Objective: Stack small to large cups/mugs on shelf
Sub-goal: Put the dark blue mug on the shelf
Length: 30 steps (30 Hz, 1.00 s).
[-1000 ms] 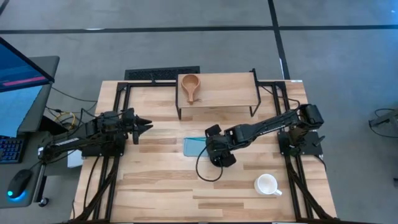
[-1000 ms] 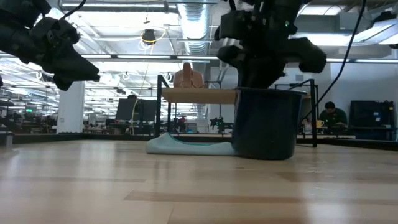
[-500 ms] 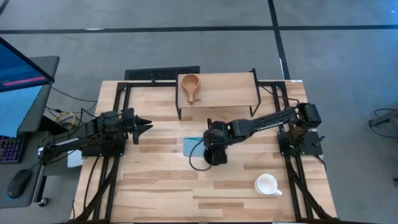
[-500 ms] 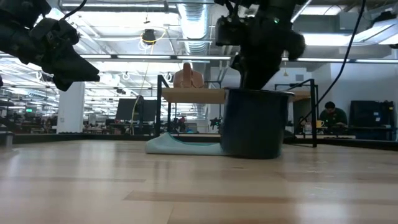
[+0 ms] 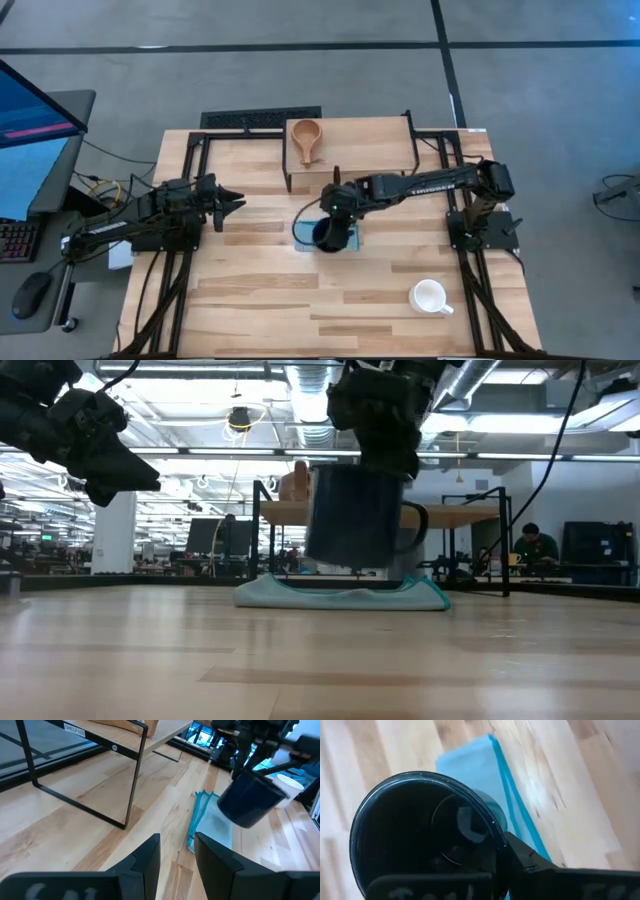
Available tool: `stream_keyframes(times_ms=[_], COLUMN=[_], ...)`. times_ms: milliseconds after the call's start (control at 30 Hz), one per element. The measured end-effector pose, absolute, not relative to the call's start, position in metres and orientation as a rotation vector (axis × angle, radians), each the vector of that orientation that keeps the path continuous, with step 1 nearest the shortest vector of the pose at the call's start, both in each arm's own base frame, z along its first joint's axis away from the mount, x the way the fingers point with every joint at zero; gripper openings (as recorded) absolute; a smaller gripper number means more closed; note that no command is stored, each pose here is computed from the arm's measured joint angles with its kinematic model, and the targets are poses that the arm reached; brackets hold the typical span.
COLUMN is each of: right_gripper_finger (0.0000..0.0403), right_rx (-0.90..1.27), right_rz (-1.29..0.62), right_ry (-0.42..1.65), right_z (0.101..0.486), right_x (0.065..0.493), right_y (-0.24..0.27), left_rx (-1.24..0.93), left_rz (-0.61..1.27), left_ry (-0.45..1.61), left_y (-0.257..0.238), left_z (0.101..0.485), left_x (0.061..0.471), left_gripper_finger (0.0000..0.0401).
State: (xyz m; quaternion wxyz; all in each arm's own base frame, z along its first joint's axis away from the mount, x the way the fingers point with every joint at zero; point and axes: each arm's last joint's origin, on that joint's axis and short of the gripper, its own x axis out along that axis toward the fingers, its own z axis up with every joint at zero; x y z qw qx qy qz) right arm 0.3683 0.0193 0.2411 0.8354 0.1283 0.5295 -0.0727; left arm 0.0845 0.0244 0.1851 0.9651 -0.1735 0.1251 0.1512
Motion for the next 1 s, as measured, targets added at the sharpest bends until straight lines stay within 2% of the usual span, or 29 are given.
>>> stream_keyframes(times_ms=[200, 533, 800, 1000], right_gripper_finger=[0.0027, 0.0027, 0.0027, 0.0027], right_rx=[0.343, 0.376, 0.354, 0.32], right_rz=[-0.11, -0.165, -0.341, -0.406], right_ry=[1.065, 1.033, 1.006, 1.016], right_z=[0.266, 0.321, 0.364, 0.39], right_x=[0.376, 0.374, 0.361, 0.346], right_y=[0.016, 0.003, -0.024, -0.041], left_rx=[-0.35, -0.353, -0.353, -0.367], left_rz=[0.306, 0.308, 0.311, 0.314], left_ry=[0.255, 0.274, 0.271, 0.266], left_y=[0.024, 0.024, 0.024, 0.024], left_z=[0.185, 0.183, 0.183, 0.184], left_x=[0.084, 0.084, 0.084, 0.084], left_gripper_finger=[0.0109, 0.0109, 0.0109, 0.0109])
